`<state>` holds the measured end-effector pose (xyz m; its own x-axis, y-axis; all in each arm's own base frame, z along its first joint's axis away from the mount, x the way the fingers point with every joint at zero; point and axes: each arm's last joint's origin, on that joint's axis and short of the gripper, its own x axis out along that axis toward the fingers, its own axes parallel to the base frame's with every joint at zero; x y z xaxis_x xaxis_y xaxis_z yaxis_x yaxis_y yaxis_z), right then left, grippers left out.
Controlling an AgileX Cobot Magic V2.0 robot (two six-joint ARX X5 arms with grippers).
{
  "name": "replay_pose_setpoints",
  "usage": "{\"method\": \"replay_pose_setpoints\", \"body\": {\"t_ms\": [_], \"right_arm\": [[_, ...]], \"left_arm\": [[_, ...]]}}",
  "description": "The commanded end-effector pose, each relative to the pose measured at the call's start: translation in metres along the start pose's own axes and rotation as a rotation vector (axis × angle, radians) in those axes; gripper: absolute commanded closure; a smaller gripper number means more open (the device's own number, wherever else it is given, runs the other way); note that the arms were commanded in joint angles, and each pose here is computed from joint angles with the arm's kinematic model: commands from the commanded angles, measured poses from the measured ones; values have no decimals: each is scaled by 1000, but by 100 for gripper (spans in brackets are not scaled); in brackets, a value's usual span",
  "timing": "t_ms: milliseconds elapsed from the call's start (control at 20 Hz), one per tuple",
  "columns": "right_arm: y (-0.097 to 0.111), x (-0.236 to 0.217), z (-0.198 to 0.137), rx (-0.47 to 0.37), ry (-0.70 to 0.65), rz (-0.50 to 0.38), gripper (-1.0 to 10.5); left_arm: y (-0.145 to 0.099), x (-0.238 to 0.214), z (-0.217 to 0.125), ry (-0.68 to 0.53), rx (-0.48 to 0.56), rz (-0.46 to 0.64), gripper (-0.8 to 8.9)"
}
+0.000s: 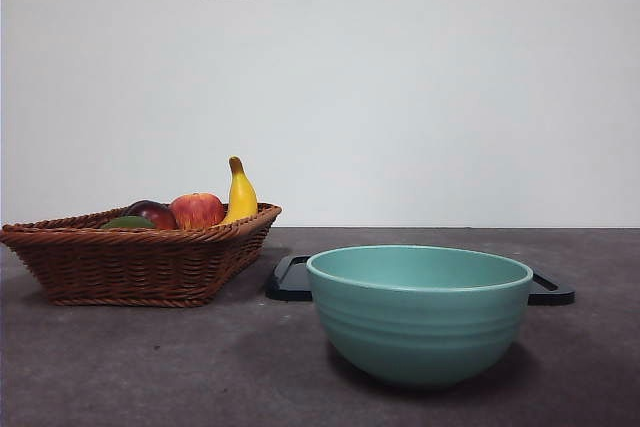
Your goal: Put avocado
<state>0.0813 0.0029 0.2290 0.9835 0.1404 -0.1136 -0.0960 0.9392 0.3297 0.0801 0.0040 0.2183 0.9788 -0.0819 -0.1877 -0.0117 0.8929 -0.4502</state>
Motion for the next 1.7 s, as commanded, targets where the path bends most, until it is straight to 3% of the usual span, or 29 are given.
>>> {"method": "replay_pose_setpoints", "body": {"t_ms": [50,350,700,1200,1600,1700], "right_arm": [[9,-5,20,-31,43,41,940],[23,-5,51,-105,280,122,940],[40,0,83,-125,477,239,940],[73,4,108,-219,669,446,940],[79,0,103,-259,726,517,940],[79,0,103,-258,726,517,926]], "left_arm": [[-11,-5,18,41,64,-30,804],[-31,-9,48,186,157,-143,804],[-50,-11,69,327,221,-253,805],[-75,-12,87,596,240,-383,805],[-78,-16,87,639,264,-405,804],[-78,-16,87,639,263,-405,744]]}}
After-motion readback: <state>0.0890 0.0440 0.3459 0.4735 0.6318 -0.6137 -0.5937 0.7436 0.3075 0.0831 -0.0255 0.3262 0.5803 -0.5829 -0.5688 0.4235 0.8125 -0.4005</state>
